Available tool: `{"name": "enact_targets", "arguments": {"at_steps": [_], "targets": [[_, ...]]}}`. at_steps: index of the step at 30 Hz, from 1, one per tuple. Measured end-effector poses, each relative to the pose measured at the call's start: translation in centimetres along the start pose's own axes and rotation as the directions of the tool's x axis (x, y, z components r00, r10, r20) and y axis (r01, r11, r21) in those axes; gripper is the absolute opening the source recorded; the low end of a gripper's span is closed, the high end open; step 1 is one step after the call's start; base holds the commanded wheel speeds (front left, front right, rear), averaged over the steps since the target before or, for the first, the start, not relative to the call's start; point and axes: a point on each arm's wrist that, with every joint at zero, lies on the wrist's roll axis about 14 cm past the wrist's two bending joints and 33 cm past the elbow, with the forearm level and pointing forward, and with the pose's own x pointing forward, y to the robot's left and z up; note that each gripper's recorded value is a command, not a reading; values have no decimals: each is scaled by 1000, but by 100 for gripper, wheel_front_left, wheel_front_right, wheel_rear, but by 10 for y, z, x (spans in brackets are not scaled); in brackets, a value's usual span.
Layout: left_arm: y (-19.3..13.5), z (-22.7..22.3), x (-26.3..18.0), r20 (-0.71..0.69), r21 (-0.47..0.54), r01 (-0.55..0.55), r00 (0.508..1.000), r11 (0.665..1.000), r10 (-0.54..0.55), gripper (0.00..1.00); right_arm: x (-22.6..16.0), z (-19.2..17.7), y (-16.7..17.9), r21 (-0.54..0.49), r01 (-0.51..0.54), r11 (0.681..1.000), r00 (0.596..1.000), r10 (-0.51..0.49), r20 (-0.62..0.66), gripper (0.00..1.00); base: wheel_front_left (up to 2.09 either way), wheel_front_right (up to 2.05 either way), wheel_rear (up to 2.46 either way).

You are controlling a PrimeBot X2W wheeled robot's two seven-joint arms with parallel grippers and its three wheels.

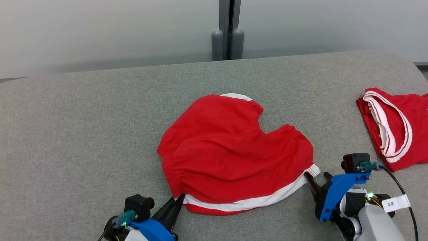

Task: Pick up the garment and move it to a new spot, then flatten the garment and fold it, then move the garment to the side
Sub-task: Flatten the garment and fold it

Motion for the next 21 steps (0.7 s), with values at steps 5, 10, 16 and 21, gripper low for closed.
{"name": "enact_targets", "arguments": {"at_steps": [5,10,16,21], "targets": [[2,3,0,13,-20,-11,1000,1000,12,0,7,-1,11,37,-35,999,999,35,-12,0,0,0,0],[-3,41,0,135,-41,0,991,999,5,0,2,31,23,92,-86,992,989,74,126,0,0,0,0],[-14,105,-14,336,-51,58,941,997,-37,0,-33,95,25,104,-149,983,926,102,363,0,0,0,0],[-28,149,-32,453,-37,134,886,990,-103,0,-79,139,29,71,-193,979,850,131,510,0,0,0,0]]}}
